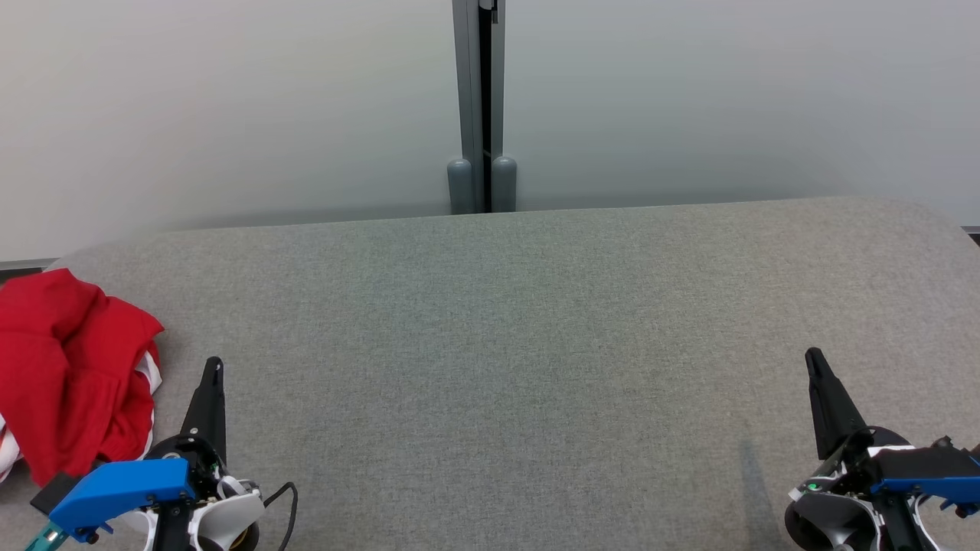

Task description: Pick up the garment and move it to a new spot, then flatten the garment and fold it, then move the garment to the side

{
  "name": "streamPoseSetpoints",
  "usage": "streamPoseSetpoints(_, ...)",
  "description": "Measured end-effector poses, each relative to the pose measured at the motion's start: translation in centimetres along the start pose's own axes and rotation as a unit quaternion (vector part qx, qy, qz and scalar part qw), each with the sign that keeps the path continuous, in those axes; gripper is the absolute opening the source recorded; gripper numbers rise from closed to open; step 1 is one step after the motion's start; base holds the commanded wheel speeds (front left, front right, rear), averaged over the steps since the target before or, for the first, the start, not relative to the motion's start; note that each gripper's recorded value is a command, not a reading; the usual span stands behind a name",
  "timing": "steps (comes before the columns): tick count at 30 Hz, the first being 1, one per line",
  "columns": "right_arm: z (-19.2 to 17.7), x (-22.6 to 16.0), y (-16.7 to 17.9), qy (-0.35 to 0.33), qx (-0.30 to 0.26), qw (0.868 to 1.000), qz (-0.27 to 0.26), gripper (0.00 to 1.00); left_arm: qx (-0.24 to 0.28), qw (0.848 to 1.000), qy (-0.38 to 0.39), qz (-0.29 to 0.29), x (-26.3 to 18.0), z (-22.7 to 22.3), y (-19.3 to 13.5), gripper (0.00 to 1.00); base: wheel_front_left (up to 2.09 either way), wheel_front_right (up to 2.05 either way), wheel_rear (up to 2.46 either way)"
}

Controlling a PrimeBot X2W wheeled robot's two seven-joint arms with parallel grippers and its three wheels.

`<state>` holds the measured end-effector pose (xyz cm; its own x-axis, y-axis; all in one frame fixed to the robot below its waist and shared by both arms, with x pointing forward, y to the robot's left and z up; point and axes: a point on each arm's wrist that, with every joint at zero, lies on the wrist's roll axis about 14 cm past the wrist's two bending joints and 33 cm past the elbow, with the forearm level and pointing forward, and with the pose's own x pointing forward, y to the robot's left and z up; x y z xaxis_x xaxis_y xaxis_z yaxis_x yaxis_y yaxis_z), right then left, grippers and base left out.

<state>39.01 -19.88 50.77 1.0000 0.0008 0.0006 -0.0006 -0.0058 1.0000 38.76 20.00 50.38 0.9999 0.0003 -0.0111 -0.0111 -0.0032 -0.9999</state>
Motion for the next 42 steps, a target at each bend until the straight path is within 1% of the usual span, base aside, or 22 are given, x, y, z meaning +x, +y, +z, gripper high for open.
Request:
streamPoseSetpoints(41,0.0,-0.01,0.01,0.0,0.0,1.0,0.0,0.0,0.0,1.0,0.0,0.0,-0.01,0.0,-0.02,0.0,0.0,0.0,0.0)
streamPoseSetpoints(42,-0.03,-0.06,-0.22,0.0,0.001,1.0,-0.004,1.0,0.0,1.0,-0.001,0.004,-0.11,-0.01,0.27,1.0,0.0,0.0,0.0)
